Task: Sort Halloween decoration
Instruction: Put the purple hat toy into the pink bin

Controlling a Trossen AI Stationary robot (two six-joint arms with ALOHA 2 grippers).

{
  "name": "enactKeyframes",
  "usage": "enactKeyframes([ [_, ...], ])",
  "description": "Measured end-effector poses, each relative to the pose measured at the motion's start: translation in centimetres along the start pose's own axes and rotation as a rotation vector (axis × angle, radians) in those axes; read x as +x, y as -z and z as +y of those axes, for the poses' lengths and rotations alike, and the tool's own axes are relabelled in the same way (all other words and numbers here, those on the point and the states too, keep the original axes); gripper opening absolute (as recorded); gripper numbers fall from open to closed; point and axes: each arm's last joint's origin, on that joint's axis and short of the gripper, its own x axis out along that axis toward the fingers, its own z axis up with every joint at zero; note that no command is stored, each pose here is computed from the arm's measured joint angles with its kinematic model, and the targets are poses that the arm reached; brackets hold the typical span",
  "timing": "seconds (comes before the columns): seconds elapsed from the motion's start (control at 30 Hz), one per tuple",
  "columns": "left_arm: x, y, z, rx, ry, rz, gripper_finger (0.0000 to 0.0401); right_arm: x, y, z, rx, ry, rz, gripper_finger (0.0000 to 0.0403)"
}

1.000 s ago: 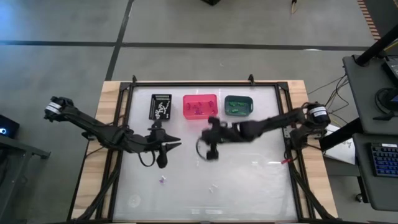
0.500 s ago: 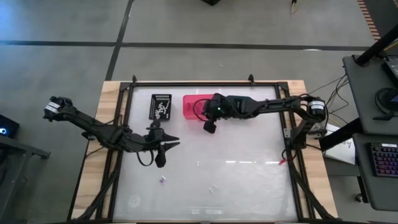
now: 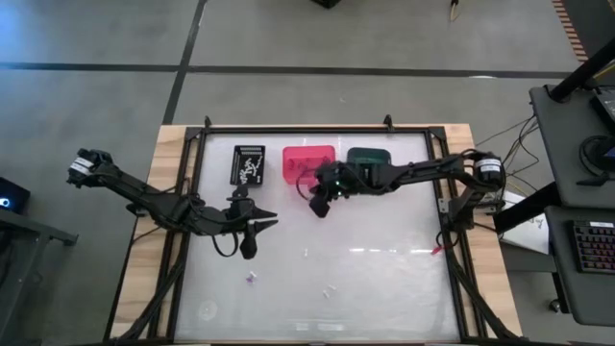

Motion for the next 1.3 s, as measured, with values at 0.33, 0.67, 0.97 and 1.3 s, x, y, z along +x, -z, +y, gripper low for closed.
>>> enactKeyframes([
  [0.33, 0.0, 0.0, 0.1, 0.041, -0.029, -0.009, 0.0064, 2.6, 4.7, 0.1, 0.355, 0.204, 0.040, 0.0009],
  [0.67, 0.0, 0.5, 0.5, 0.127, -0.117, 0.025, 0.0064, 4.9, 5.4, 0.7, 0.411, 0.312, -0.075, 0.0009],
  [0.97, 0.0, 1.8, 1.0, 0.150, -0.156, 0.066, 0.0064, 6.6, 5.8, 0.6, 0.454, 0.334, -0.182, 0.0009],
  [1.3, 0.0, 2.1, 1.1, 0.175, -0.163, 0.090, 0.0064, 8.0, 6.2, 0.4, 0.467, 0.385, -0.229, 0.0009],
])
